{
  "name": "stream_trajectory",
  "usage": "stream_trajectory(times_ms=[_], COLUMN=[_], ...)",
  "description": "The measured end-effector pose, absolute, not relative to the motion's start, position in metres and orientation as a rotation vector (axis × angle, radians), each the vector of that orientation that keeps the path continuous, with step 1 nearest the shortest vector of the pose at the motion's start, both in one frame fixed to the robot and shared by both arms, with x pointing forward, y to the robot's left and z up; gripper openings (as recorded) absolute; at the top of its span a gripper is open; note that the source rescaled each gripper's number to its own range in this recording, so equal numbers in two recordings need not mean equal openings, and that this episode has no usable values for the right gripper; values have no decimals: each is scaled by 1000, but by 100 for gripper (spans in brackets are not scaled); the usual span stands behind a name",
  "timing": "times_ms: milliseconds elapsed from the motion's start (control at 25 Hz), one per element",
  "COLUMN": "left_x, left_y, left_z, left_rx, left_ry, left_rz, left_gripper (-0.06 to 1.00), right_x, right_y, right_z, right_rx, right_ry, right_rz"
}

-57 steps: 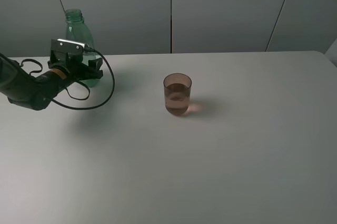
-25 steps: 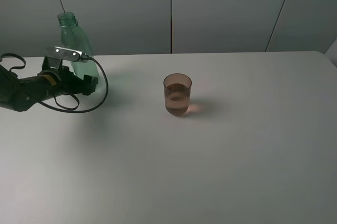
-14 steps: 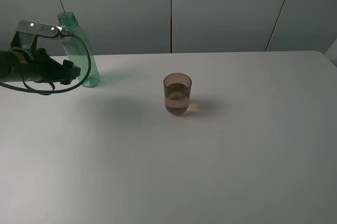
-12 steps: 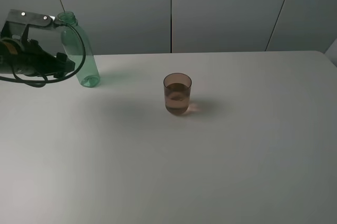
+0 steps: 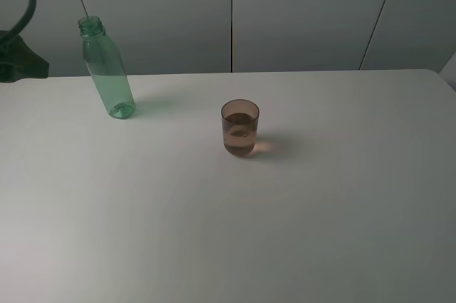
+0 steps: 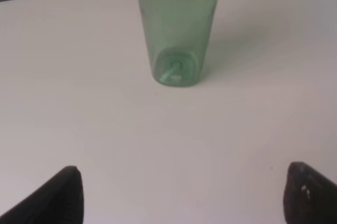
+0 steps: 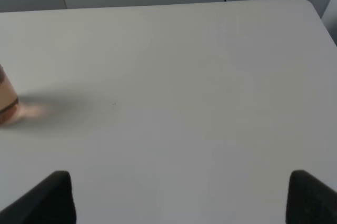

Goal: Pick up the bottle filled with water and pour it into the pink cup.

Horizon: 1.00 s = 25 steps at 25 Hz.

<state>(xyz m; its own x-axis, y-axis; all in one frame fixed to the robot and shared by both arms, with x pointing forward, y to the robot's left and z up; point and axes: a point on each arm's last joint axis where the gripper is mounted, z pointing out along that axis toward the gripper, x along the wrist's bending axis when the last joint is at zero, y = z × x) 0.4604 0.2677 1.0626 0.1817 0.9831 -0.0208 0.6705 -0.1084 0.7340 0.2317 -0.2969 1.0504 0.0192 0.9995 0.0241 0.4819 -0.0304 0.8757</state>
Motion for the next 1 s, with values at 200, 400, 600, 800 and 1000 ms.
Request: stream_trajectory(times_ms=[200,400,600,800,1000], left_x=[418,365,310,265,236], left_y=[270,274,279,285,289], left_z=[1076,1093,1104,1086,1062], left_rx=[1851,1859,1836,1811,1731], left_ry=[1486,1451,1377,1325,1287], left_rz=[657,630,676,720,786], left_gripper=[86,86,85,84,84], right_x=[232,232,232,232,232], right_y=[-297,-297,-297,-297,-297], right_z=[1050,1050,1050,1050,1050], right_rx=[1598,1598,1598,1598,1598], right_ry=[1546,1546,1546,1546,1546], right_rz=[939,939,939,939,939])
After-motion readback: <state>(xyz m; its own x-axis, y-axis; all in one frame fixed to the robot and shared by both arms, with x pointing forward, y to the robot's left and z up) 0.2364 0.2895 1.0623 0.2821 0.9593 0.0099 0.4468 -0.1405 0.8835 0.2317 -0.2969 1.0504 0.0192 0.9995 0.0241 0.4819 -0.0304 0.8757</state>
